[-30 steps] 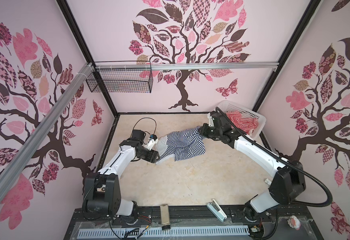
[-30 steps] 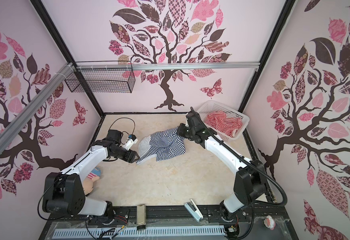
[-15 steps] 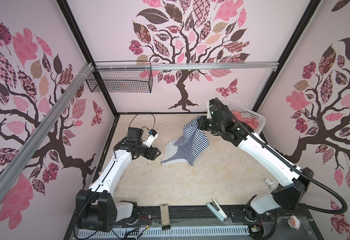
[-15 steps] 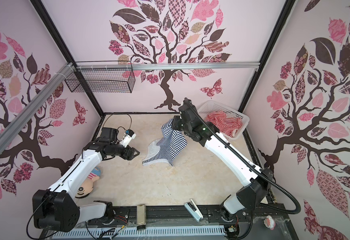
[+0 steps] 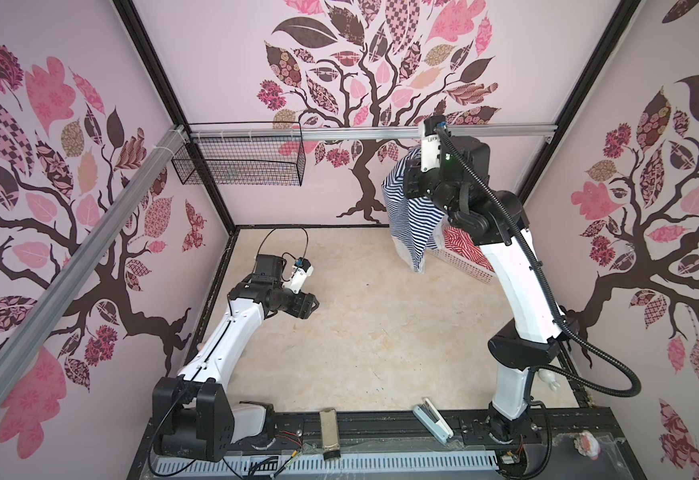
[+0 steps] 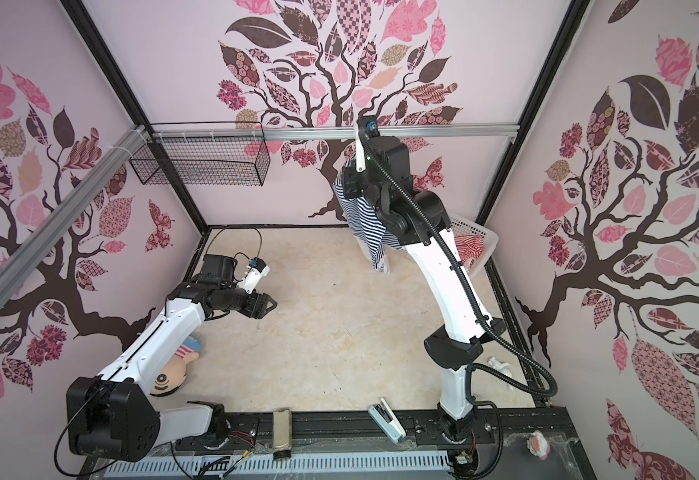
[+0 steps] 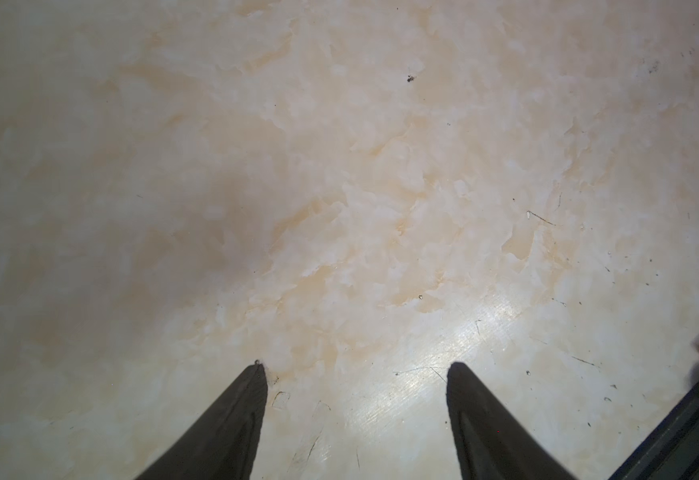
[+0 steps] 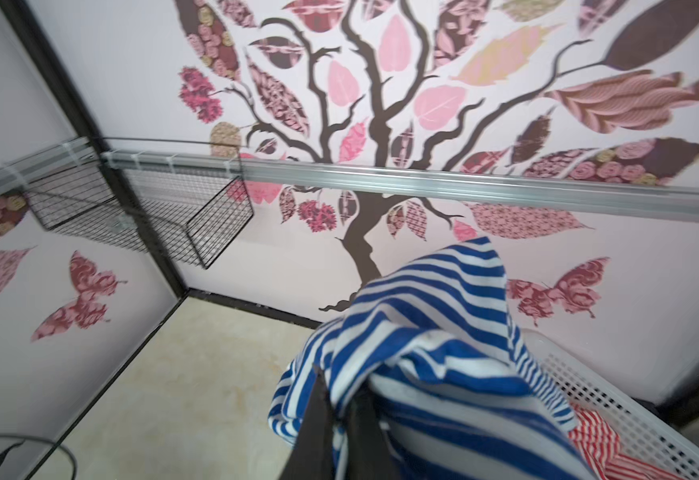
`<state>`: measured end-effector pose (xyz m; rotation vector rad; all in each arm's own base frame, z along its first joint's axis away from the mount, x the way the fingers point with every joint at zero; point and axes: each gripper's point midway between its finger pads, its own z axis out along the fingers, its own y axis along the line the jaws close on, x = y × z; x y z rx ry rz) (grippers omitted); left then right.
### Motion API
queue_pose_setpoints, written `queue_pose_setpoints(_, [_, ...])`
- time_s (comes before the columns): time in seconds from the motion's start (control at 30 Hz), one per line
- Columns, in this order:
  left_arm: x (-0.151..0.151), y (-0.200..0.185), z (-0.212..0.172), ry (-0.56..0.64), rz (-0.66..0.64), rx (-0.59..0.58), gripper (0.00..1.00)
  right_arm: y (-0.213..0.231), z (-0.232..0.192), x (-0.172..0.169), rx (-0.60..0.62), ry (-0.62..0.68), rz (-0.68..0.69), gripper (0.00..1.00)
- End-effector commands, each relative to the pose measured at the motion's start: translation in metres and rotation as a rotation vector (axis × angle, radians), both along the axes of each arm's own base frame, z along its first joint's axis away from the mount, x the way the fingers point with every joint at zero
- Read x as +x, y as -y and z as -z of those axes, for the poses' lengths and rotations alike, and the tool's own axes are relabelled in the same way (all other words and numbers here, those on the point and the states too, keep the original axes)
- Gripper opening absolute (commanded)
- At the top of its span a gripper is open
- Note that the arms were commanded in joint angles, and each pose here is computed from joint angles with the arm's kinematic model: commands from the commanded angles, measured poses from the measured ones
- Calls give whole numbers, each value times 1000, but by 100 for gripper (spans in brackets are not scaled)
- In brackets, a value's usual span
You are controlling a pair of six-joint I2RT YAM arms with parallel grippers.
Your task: Fold and stack the tank tops
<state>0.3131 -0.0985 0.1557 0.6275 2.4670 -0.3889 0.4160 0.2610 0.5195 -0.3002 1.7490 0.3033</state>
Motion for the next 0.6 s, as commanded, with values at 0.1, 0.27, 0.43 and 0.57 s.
queue_pose_setpoints(0.1, [0,-20,12,-8,-71,17,73,-124,203,-24,-285,-372,-355,0])
queue_pose_setpoints(0.27, [4,-43,14,-25,-141,5,74,-180,343,-85,-479,-580,-498,0])
queue_pose_setpoints(0.43, [-3,-45,15,-31,-119,8,76,-181,396,-120,-460,-700,-518,47])
queue_pose_setpoints(0.57, [-3,-44,17,-49,-119,2,78,-177,363,-147,-360,-666,-547,99])
